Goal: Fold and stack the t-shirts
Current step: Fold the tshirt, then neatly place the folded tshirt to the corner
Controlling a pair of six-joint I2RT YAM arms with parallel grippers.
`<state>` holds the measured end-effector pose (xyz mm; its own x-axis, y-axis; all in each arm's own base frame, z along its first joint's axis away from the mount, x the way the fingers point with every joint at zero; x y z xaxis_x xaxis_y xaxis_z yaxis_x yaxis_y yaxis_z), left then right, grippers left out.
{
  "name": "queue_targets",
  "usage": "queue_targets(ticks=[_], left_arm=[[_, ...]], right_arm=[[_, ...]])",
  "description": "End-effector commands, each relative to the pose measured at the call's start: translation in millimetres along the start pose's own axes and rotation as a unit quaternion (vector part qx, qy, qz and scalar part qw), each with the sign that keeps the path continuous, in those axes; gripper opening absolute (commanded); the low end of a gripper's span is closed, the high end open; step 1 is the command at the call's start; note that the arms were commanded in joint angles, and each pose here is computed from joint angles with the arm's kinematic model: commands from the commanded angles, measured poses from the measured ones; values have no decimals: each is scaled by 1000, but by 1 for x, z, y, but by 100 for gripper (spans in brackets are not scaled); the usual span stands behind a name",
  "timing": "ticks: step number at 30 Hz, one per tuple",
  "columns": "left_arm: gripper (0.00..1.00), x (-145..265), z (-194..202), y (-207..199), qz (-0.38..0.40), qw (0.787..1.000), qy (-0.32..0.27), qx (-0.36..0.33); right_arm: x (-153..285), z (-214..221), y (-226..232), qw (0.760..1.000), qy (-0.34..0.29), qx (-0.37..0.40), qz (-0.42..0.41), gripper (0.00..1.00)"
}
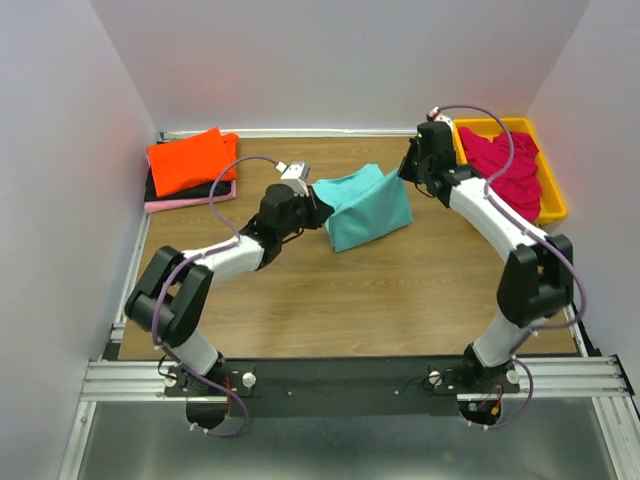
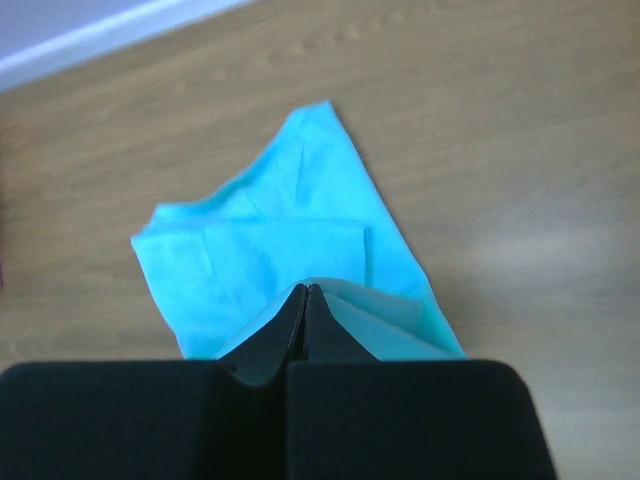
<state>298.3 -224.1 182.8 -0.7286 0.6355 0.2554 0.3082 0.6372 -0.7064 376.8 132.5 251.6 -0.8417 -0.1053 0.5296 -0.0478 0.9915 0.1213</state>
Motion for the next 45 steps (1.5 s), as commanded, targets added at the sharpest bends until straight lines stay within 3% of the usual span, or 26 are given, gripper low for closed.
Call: queue_targets(ticks=[1, 3, 4, 6, 7, 8, 11, 13, 18, 28, 37, 45], left_arm=[[0, -22, -28, 16, 16, 1000, -11, -1], [0, -36, -48, 31, 7, 1000, -28, 8], [5, -40, -56, 35, 9, 999, -38, 17], [41, -53, -80, 48, 1, 998, -64, 30], [61, -56, -88, 52, -3, 997, -75, 35], [98, -60, -100, 50, -1, 995, -90, 41], [98, -64, -110, 63, -29, 992, -115, 46], [98, -63, -109, 64, -34, 992, -114, 39], [98, -54, -92, 74, -49, 994, -97, 31], [98, -43, -64, 89, -63, 995, -70, 23], [98, -41, -43, 92, -32, 998, -37, 31], [98, -43, -30, 92, -21, 999, -12, 29]], right_arm=[[-48, -34, 6, 999, -39, -5, -1, 0], [-88, -28, 9, 1000, -25, -5, -1, 1], [-93, -50, 18, 998, -53, -11, -17, 1], [-127, -46, 22, 998, -49, -15, -29, 4], [-136, -47, 27, 997, -48, -17, -58, 14], [-138, -64, 30, 994, -69, -24, -79, 49], [-154, -55, 37, 990, -52, -18, -129, 84], [-152, -49, 36, 989, -51, -12, -141, 88], [-137, -20, 28, 988, -50, 5, -145, 88], [-115, 5, 33, 968, -39, 40, -245, 82], [-135, 45, 33, 960, 18, 27, -278, 80], [-143, 86, 25, 963, 79, 0, -257, 81]])
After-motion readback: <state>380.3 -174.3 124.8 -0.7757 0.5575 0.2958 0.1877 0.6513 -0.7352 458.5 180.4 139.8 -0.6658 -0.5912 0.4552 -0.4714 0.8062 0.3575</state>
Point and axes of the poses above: each gripper's point midway between its finger pads, its own x axis back along the fingers, its own y axis along the line the jaws close on, z = x × y, the point moved 10 cm from there along x, back along the fingers, and after that the axes turned 13 degrees about x, right-handed, at the moved point
